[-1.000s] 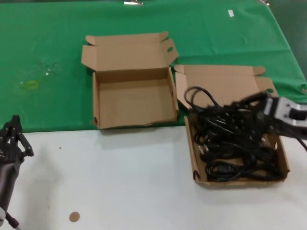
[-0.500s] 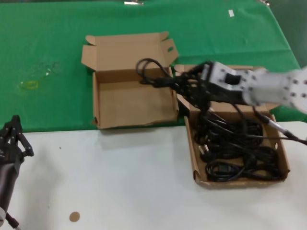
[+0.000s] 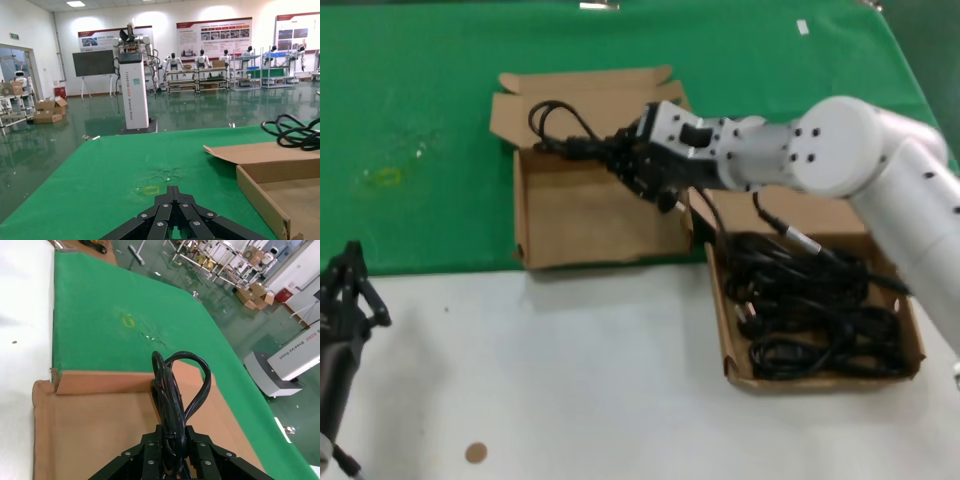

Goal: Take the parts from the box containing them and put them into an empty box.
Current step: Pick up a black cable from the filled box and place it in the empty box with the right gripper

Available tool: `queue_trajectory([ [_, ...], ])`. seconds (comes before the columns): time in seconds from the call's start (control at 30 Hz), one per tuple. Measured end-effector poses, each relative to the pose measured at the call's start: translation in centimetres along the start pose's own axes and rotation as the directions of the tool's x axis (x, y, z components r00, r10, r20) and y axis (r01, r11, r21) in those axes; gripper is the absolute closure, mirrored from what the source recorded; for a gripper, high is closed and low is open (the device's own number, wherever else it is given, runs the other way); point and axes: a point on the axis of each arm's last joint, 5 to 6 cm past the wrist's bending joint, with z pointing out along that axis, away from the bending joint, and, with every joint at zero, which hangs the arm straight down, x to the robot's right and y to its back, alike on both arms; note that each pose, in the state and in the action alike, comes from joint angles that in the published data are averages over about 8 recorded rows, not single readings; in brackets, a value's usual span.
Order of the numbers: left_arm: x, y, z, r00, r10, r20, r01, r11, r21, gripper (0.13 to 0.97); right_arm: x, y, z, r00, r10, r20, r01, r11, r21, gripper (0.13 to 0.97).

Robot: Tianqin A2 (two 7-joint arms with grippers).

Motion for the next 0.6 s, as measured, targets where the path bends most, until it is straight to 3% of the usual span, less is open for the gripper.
queue_trajectory([
  [0.27,0.0,0.0,0.0,1.0,0.0,0.0,0.0,1.0,0.0,0.953,-0.5,-0.2,3.1,1.0,0.023,0.011,-0.023,1.0,-0.015,0.858],
  [0.6,0.0,0.0,0.0,1.0,0.0,0.0,0.0,1.0,0.0,0.953,-1.1,0.7,4.6,0.999,0.029,0.014,-0.029,0.999,-0.042,0.853],
])
